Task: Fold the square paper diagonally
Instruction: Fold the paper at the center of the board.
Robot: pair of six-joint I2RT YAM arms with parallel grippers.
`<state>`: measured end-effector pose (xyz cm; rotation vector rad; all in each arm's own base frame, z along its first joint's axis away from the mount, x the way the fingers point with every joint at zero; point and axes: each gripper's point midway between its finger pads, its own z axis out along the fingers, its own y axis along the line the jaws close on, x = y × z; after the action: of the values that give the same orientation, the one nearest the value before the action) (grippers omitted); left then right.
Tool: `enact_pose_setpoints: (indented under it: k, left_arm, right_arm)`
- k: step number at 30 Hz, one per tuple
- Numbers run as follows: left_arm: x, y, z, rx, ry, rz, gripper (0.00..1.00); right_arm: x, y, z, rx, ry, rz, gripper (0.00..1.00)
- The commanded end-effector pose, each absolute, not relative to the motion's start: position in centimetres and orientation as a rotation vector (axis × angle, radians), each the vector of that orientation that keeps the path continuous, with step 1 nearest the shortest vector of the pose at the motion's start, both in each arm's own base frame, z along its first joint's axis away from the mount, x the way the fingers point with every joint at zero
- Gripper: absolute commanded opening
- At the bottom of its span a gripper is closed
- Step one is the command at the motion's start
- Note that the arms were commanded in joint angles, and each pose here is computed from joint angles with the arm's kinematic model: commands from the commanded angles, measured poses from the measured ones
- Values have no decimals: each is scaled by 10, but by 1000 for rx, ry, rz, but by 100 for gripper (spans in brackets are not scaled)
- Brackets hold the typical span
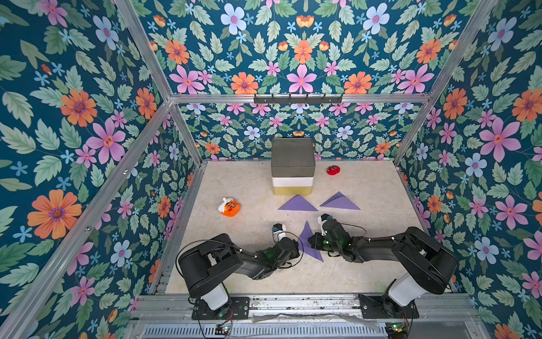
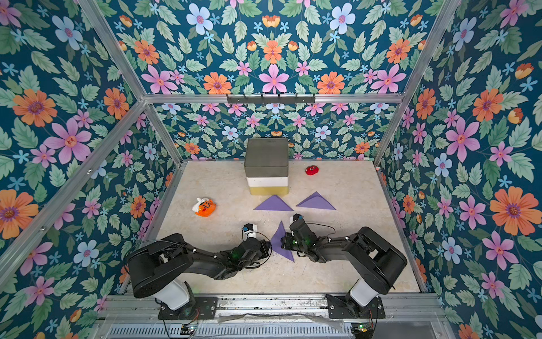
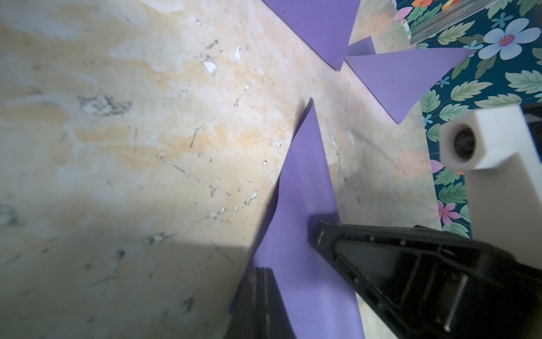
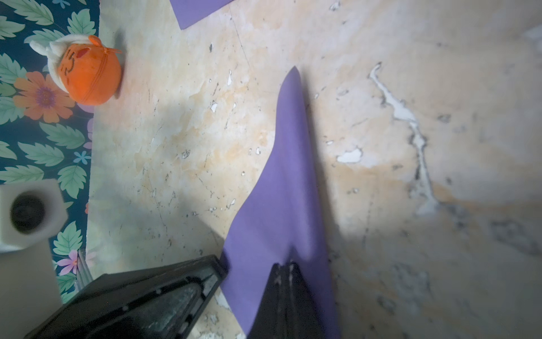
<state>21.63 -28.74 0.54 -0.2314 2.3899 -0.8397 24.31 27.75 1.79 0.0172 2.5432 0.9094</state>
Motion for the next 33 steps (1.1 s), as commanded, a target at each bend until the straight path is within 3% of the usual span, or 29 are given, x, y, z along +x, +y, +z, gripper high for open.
enact_pose_setpoints:
  k: [1, 17, 25, 33]
  left_arm:
    - [168, -214, -67, -184, 2720, -375, 0]
    - [166, -214, -66, -180, 2713, -369, 0]
    - [167, -218, -64, -170, 2708, -379, 0]
    - [168, -220, -63, -168, 2705, -381, 0]
  right_arm:
    - [238, 258, 3, 31, 2598, 788, 0]
    - [245, 230, 19, 56, 2571, 691, 0]
    - [244, 256, 75, 22, 2468, 906, 0]
    - [230, 279, 63, -83, 2539, 866, 0]
